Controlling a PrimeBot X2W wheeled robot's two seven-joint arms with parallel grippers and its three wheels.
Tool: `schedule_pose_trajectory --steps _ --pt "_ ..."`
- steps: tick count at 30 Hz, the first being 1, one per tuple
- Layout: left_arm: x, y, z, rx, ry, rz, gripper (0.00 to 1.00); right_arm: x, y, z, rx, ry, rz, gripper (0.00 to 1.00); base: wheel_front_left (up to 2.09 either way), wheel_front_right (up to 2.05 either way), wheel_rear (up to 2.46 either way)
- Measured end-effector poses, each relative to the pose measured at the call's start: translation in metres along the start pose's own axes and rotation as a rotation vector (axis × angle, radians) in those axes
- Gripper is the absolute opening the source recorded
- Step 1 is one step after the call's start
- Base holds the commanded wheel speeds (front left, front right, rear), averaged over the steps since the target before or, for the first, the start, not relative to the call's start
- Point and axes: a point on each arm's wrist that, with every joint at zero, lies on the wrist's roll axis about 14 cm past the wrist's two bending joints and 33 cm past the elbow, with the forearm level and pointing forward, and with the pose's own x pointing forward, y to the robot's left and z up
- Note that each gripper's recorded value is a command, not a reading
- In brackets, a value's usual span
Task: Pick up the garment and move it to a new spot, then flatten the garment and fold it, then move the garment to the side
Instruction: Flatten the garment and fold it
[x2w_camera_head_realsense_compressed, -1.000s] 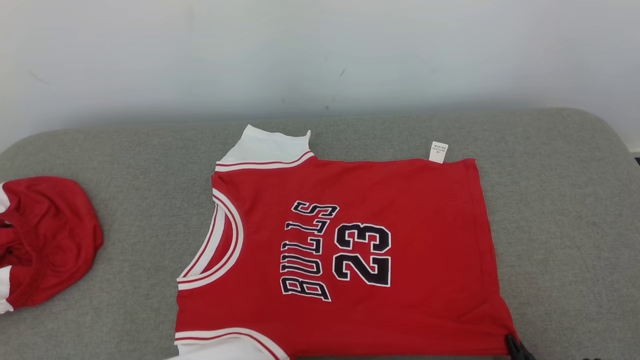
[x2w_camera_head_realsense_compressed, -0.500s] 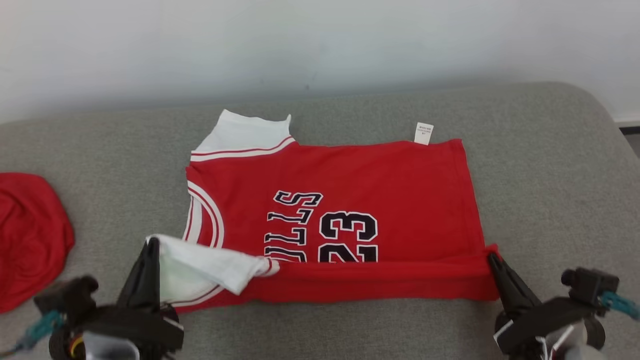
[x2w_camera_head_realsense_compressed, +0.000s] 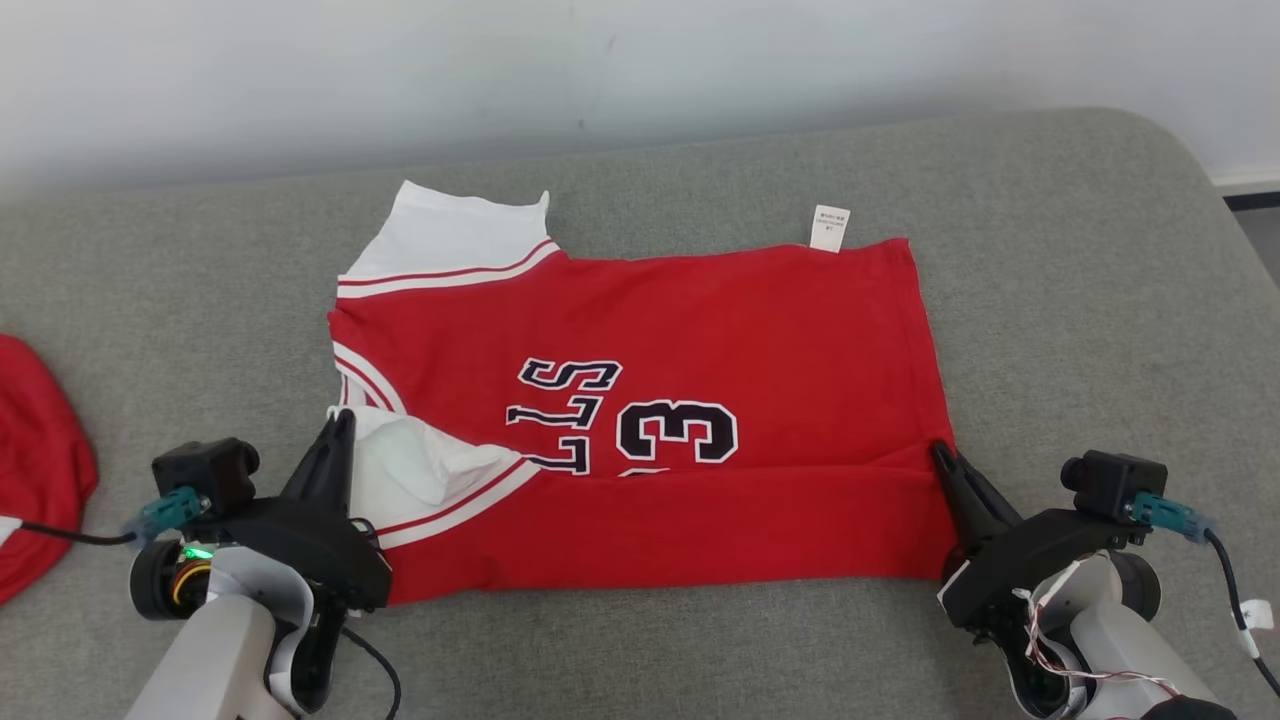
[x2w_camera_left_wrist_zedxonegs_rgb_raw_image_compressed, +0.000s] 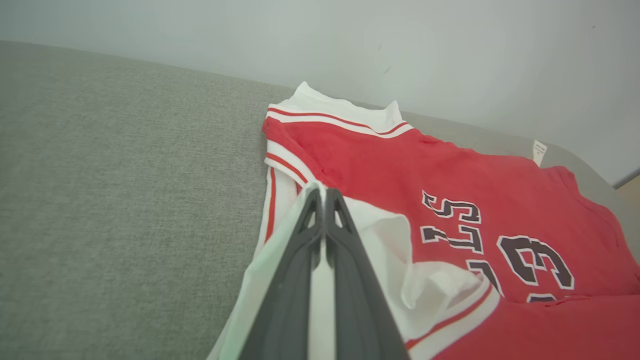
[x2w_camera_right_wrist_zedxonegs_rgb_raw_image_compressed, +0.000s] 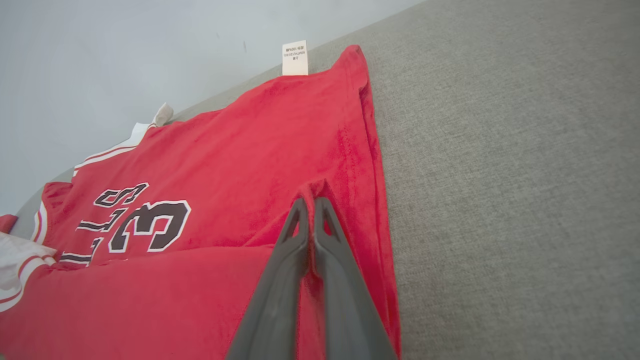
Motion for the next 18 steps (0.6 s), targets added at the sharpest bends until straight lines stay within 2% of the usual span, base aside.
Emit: schedule_pose_trajectory --steps 1,2,3,11,18 --pt "0.000 0.000 0.000 0.013 -0.005 0.001 0.17 0.000 0.000 0.000 -0.001 -0.007 -0.002 0.39 0.00 0.00 0.00" --pt "-0.001 0.000 0.002 0.025 -0.019 -0.003 0.71 -0.001 -0.001 0.001 0.009 -0.016 -0.005 0.64 0.00 0.00 0.00" --pt "-0.002 0.001 0.003 0.035 -0.023 0.002 1.00 -0.001 -0.002 0.002 0.020 -0.024 -0.009 1.00 0.00 0.00 0.00" --pt "-0.023 0.000 0.018 0.015 -0.118 0.011 1.00 -0.023 -0.007 0.013 -0.031 -0.134 -0.004 1.00 0.00 0.00 0.00" --pt "-0.056 0.013 -0.002 -0.012 -0.112 0.060 1.00 -0.041 -0.005 -0.009 -0.103 -0.102 0.017 1.00 0.00 0.00 0.00"
